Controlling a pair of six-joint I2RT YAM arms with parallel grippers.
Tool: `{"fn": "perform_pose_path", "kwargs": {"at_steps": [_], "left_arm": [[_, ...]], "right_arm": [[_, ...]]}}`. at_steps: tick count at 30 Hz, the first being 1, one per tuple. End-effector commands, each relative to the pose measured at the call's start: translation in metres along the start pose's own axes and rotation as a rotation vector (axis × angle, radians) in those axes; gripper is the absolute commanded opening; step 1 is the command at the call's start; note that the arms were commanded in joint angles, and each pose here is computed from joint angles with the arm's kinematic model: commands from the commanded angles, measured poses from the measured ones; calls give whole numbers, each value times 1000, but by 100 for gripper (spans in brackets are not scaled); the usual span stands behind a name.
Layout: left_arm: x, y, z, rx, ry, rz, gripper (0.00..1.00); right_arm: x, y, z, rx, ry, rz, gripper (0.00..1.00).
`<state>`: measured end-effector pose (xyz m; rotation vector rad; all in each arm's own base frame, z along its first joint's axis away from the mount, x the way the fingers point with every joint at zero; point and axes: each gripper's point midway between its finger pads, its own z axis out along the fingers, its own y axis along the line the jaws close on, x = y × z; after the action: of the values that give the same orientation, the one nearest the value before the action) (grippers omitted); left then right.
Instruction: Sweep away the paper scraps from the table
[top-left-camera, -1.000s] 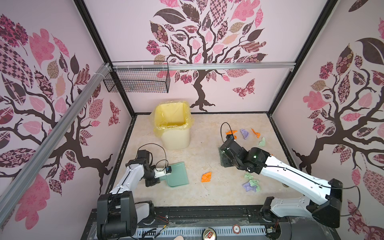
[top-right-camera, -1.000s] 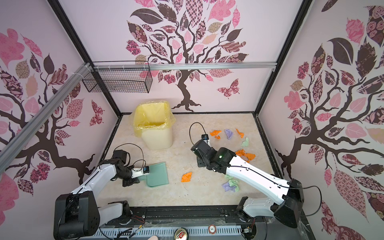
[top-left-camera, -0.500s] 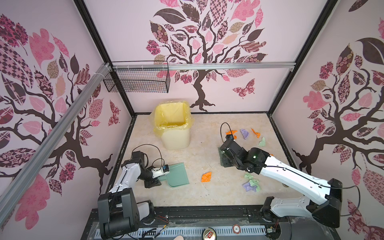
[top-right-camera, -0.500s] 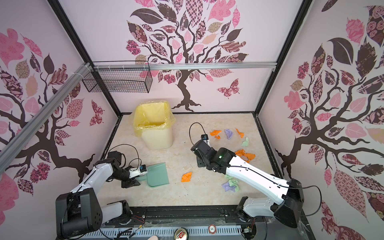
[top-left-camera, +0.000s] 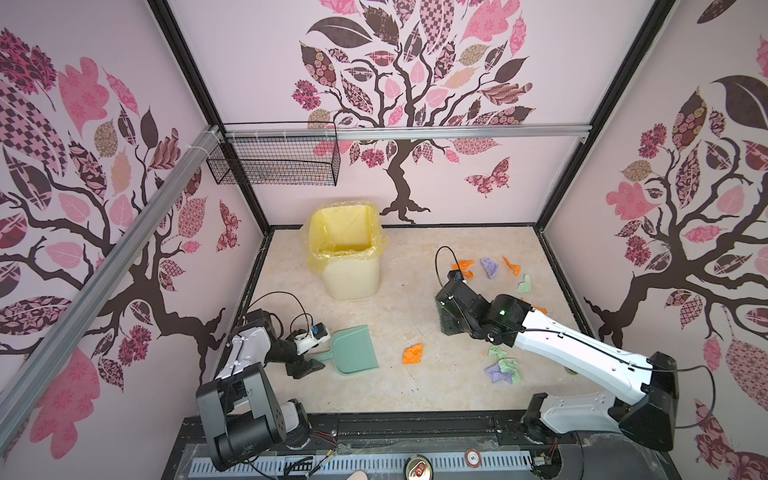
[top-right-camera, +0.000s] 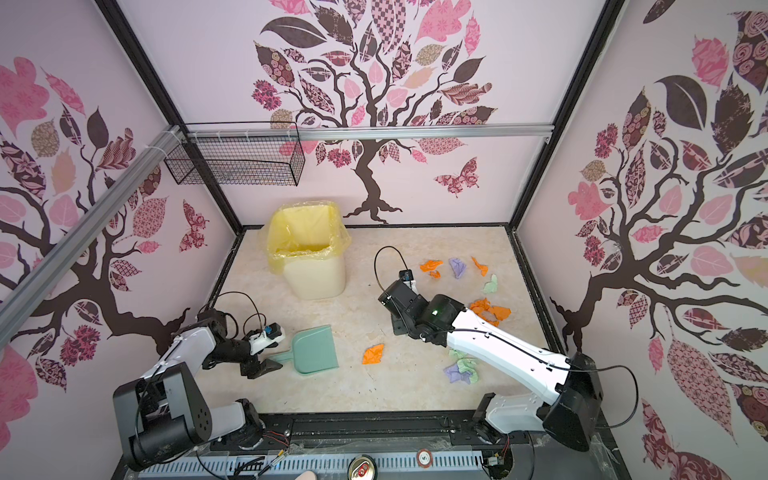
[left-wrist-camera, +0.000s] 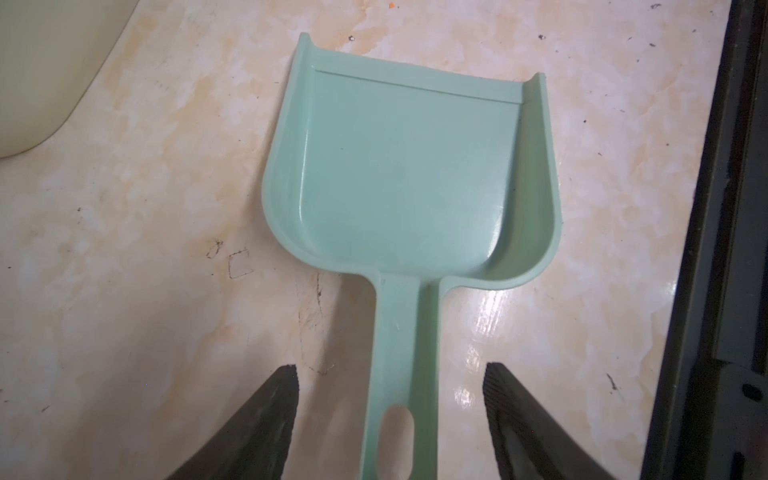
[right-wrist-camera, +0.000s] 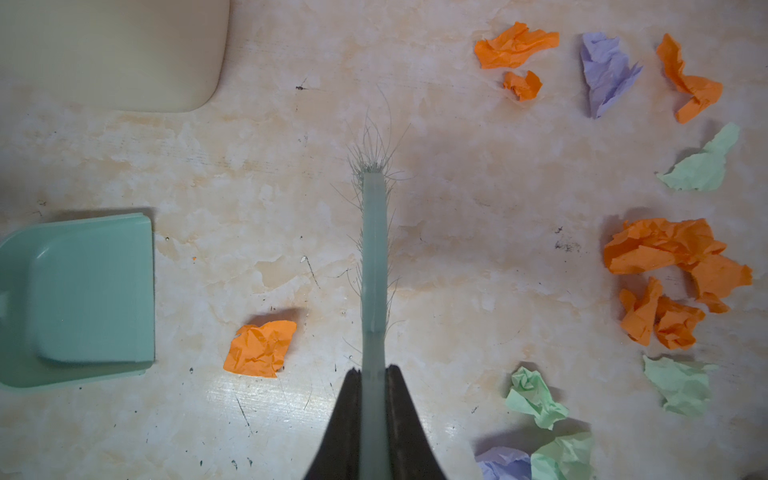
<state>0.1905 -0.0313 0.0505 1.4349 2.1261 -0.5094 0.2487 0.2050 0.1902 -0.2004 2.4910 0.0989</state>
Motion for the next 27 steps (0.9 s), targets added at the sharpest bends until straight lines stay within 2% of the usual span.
{"fn": "perform_pose_path", "kwargs": {"at_steps": [1,4,7,10,12,21,25,27], "left_arm": [[-5,-2,5,-14,-56,50,74],[-3,-3,8,-18,-61,76,72],[-4,-2,10,-20,-69,78,65],[-2,0,14,-38,-80,75,44],[0,-1,17,-45,-80,87,39],[4,-11,17,-37,-53,141,42],[4,-10,19,-30,-58,147,37],[4,-10,21,-23,-67,147,28]], "right_arm": [[-4,1,3,17,-2,-12,0],[-4,2,4,18,2,-12,0],[-4,3,5,17,6,-10,0],[-4,3,4,13,7,-8,0],[-4,3,3,12,7,-5,0],[-4,3,0,3,8,5,0],[-5,6,1,-8,9,8,0],[-7,7,0,-13,5,12,0]]}}
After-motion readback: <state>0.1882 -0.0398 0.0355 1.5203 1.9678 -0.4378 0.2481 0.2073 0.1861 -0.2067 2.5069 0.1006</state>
